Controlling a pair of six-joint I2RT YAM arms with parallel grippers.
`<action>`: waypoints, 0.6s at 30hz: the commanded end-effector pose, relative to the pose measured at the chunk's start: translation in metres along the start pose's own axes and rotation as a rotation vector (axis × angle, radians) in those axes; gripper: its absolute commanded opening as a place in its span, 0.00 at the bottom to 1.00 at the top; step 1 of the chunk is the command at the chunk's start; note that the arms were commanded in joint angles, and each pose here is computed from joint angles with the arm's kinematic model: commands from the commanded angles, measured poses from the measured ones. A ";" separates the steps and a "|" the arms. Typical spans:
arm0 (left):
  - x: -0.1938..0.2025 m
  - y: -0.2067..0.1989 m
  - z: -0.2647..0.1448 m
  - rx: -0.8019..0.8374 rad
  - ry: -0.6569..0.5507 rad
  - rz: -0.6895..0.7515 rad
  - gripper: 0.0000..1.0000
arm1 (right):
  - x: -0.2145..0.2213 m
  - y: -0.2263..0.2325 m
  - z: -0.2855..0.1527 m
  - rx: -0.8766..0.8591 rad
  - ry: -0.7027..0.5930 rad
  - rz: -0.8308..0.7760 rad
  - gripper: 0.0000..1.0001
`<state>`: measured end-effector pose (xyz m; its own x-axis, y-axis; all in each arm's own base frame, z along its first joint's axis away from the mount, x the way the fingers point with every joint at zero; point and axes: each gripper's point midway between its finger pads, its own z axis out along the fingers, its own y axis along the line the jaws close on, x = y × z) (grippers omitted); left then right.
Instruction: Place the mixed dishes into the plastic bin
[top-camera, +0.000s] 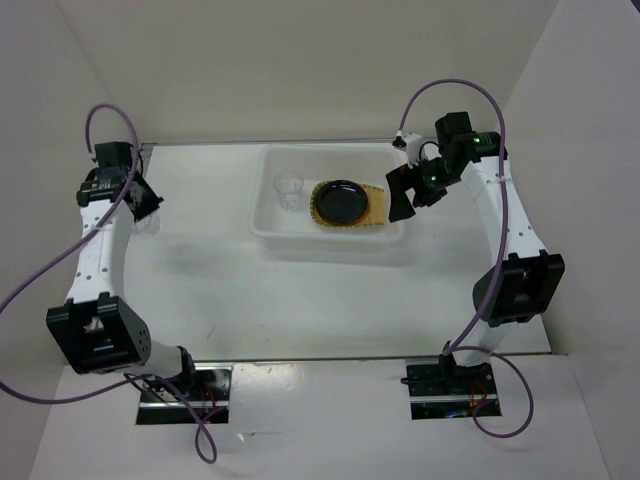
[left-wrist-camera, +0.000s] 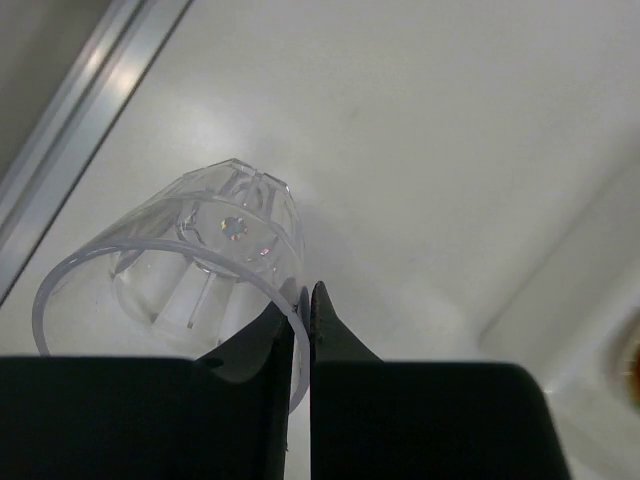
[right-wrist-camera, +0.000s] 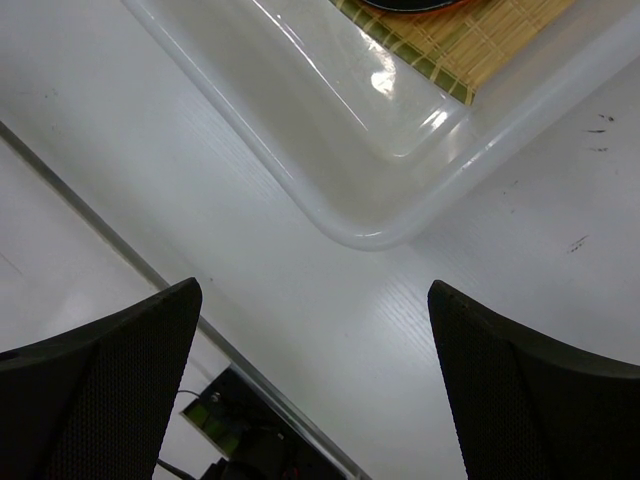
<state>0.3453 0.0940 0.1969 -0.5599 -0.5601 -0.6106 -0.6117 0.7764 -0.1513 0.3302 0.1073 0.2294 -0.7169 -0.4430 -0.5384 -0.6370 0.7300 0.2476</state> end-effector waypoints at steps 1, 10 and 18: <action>-0.054 -0.058 -0.061 0.265 -0.189 -0.031 0.00 | -0.011 -0.001 -0.011 0.026 -0.052 -0.032 0.98; -0.048 -0.198 -0.113 0.588 -0.169 0.403 0.00 | -0.010 -0.005 -0.008 0.032 -0.041 -0.036 0.98; 0.085 -0.269 -0.081 0.571 0.076 0.803 0.00 | -0.003 -0.008 -0.010 0.067 -0.022 -0.034 0.98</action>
<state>0.4359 -0.1665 0.2682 -0.7067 0.0401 -0.7064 0.2235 0.9599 -0.1691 0.3321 0.1015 0.2273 -0.7187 -0.4517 -0.5286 -0.6305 0.7439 0.2215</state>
